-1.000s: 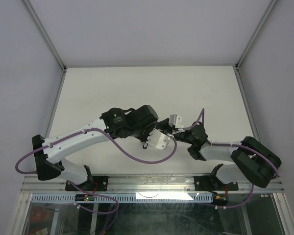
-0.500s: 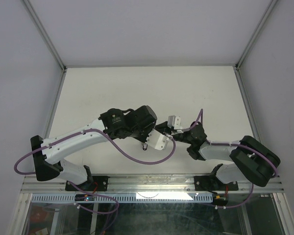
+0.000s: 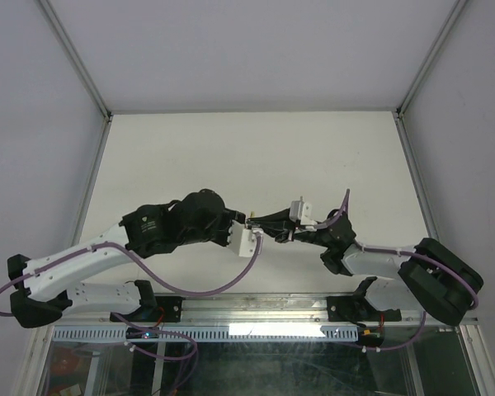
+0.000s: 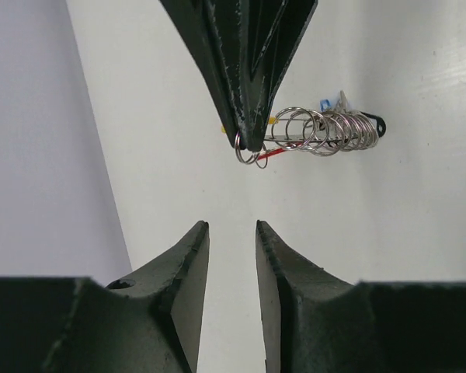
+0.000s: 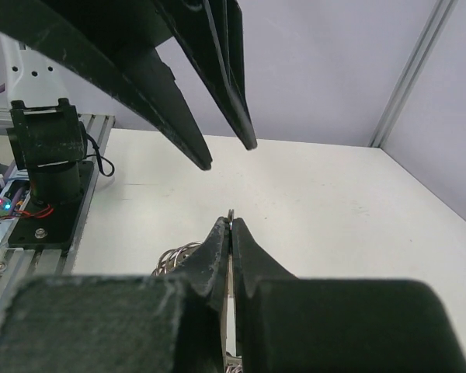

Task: Put the keys on the keyring

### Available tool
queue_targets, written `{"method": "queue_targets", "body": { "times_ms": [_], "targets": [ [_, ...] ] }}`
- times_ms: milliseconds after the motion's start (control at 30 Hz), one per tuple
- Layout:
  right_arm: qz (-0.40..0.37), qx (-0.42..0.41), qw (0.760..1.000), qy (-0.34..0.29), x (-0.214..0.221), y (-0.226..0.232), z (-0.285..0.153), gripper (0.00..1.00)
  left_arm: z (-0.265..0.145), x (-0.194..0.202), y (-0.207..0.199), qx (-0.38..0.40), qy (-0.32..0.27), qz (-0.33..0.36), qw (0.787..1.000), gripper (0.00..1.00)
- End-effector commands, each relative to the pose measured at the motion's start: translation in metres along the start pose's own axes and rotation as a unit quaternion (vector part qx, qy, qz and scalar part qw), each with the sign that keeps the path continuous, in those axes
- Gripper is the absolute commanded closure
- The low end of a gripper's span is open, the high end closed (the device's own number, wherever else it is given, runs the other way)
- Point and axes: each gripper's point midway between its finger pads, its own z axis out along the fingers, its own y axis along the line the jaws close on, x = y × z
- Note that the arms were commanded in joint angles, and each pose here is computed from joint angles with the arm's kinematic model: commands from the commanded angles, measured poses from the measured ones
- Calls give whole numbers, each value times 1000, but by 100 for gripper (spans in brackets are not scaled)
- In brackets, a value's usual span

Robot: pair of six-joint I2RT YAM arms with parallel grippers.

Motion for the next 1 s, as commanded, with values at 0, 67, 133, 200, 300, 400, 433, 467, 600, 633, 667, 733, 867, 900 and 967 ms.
{"method": "queue_targets", "body": {
  "times_ms": [0,67,133,200,300,400,433,467,600,633,667,733,867,900,967],
  "targets": [
    [-38,-1,998,-44,-29,1,-2,100,-17,-38,16,-76,-131,-56,987,70],
    [-39,1,998,-47,-31,1,-4,100,-24,-45,17,-98,-172,-75,977,70],
    [-39,6,998,-48,-33,0,-5,100,-30,-49,21,-126,-207,-103,965,66],
    [-38,12,998,-50,-34,0,-8,100,-34,-52,24,-152,-237,-141,949,59],
    [-36,16,998,-54,-37,1,-12,100,-33,-55,25,-175,-279,-196,924,52],
    [-35,18,997,-59,-40,2,-14,100,-27,-62,17,-167,-313,-214,910,52],
    [-35,18,997,-61,-42,2,-15,100,-24,-63,16,-167,-320,-218,907,52],
    [-35,18,997,-62,-43,3,-15,100,-22,-63,14,-168,-324,-221,904,54],
    [-40,10,997,-66,-47,7,-17,100,-11,-61,9,-164,-319,-217,908,66],
    [-40,8,997,-65,-47,8,-18,100,-8,-60,7,-161,-315,-216,910,68],
    [-41,8,997,-66,-48,8,-18,100,-5,-60,6,-159,-313,-214,912,69],
    [-42,6,997,-68,-49,9,-19,100,-2,-60,3,-153,-312,-211,914,69],
    [-43,3,997,-71,-51,10,-19,100,4,-58,-1,-148,-303,-207,919,70],
    [-44,2,996,-73,-53,11,-19,100,5,-56,-1,-148,-298,-206,920,71],
    [-44,0,996,-74,-54,11,-18,100,7,-54,-2,-147,-293,-205,922,72]
  ]
}}
